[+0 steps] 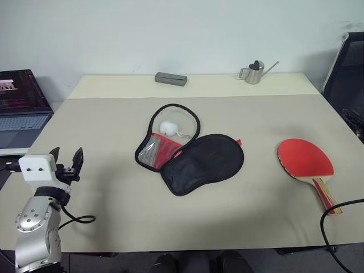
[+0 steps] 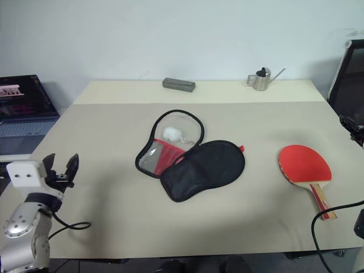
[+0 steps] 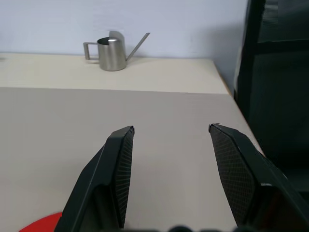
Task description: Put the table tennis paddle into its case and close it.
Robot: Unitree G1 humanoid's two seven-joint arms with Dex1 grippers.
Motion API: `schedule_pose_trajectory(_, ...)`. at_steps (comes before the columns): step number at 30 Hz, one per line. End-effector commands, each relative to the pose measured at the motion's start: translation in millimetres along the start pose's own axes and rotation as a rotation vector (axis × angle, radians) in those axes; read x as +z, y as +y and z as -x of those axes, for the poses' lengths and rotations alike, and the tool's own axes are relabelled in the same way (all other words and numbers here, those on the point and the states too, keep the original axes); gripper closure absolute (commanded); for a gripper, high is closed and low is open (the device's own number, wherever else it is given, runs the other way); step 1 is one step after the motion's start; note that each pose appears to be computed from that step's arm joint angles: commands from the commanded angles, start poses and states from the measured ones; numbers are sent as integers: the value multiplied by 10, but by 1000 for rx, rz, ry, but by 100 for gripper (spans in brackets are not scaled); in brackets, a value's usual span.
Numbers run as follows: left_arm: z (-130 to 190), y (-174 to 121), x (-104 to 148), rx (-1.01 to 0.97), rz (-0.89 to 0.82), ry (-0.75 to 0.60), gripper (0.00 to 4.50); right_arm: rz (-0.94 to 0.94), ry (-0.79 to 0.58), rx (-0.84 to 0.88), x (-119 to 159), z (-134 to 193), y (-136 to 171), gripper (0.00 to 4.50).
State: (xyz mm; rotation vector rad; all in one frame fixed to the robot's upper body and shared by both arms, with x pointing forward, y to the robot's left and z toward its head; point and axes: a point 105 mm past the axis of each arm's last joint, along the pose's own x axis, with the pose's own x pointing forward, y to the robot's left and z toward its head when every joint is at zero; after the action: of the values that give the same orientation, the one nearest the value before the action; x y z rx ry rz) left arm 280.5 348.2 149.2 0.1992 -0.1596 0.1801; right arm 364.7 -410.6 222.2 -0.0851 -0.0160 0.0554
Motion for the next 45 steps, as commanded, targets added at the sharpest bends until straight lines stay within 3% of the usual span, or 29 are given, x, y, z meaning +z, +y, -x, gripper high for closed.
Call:
schedule_pose_trajectory(1, 35, 271, 233, 70, -48, -84, 151, 28, -28, 89, 87, -26, 136, 179)
schedule_pose_trajectory(7, -79, 70, 355, -87, -35, -92, 151, 21, 44, 318, -58, -29, 519, 179)
schedule_pose_trajectory(15, -348, -206, 521, -356, -58, -102, 151, -66, 242, 676, -284, 162, 1423, 179)
schedule_pose_trajectory(22, -417, -585, 522, -570, -62, -83, 151, -72, 243, 752, -376, 130, 1970, 179)
schedule_pose_trajectory(27, -352, -807, 503, -715, -34, -49, 151, -137, 279, 769, -430, 167, 2100, 20)
schedule_pose_trajectory(28, -338, -855, 513, -750, -20, -43, 151, -143, 294, 765, -454, 177, 2110, 5)
schedule_pose_trajectory(38, -127, -1251, 643, -1075, 52, 4, 151, -294, 432, 736, -572, 281, 2213, 5)
schedule_pose_trajectory(45, -162, -1275, 765, -1116, 73, -6, 151, -337, 546, 826, -639, 497, 2388, 5)
